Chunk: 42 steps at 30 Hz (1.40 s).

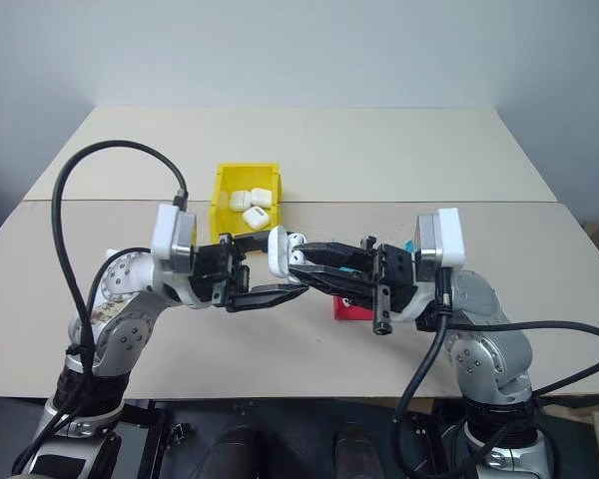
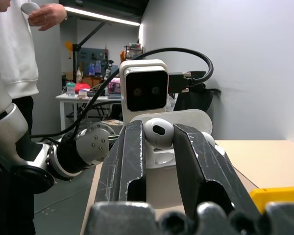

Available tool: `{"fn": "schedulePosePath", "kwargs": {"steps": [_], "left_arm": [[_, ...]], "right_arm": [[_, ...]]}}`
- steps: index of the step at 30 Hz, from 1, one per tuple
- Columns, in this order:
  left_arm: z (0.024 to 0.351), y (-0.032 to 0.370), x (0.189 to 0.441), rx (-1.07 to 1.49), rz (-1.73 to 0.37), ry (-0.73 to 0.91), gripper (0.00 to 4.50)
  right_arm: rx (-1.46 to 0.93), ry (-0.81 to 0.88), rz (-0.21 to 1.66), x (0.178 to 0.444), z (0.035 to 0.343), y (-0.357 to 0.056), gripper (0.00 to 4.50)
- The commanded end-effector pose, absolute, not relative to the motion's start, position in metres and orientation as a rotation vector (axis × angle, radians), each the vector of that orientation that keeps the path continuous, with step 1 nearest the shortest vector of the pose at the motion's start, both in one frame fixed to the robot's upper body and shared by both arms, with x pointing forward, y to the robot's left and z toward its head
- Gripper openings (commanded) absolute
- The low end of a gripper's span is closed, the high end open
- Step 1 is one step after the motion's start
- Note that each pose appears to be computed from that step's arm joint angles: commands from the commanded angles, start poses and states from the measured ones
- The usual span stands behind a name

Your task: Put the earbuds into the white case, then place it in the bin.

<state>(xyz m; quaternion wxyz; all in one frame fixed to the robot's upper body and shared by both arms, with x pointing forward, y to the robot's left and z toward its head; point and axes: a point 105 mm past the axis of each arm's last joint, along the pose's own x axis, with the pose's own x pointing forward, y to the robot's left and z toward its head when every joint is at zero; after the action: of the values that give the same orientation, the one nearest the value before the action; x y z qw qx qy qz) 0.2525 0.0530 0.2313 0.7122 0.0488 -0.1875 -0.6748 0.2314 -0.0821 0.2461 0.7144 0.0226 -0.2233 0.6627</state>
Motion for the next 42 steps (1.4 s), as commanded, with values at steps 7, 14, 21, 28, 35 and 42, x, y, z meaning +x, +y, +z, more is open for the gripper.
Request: {"fn": "schedulePosePath", "kwargs": {"steps": [7, 14, 21, 28, 35, 42], "left_arm": [[0.239, 0.055, 0.25, 0.122, -1.492, -0.476, 2.78], [0.237, 0.056, 0.252, 0.127, -1.489, -0.475, 2.78], [0.232, 0.057, 0.257, 0.137, -1.475, -0.447, 2.78], [0.228, 0.052, 0.265, 0.145, -1.485, -0.433, 2.78], [0.227, 0.043, 0.272, 0.146, -1.485, -0.438, 2.78], [0.224, 0.043, 0.274, 0.157, -1.47, -0.443, 2.78]], "right_arm": [[0.004, -0.529, 1.498, 0.226, 0.249, -0.084, 1.94], [-0.017, -0.541, 1.476, 0.227, 0.249, -0.086, 1.94], [-0.055, -0.539, 1.442, 0.235, 0.266, -0.106, 1.94], [-0.357, -0.412, 1.479, 0.249, 0.308, -0.112, 1.78], [-0.609, -0.3, 1.493, 0.254, 0.327, -0.086, 0.03], [-0.737, -0.276, 1.546, 0.252, 0.315, -0.067, 0.03]]}}
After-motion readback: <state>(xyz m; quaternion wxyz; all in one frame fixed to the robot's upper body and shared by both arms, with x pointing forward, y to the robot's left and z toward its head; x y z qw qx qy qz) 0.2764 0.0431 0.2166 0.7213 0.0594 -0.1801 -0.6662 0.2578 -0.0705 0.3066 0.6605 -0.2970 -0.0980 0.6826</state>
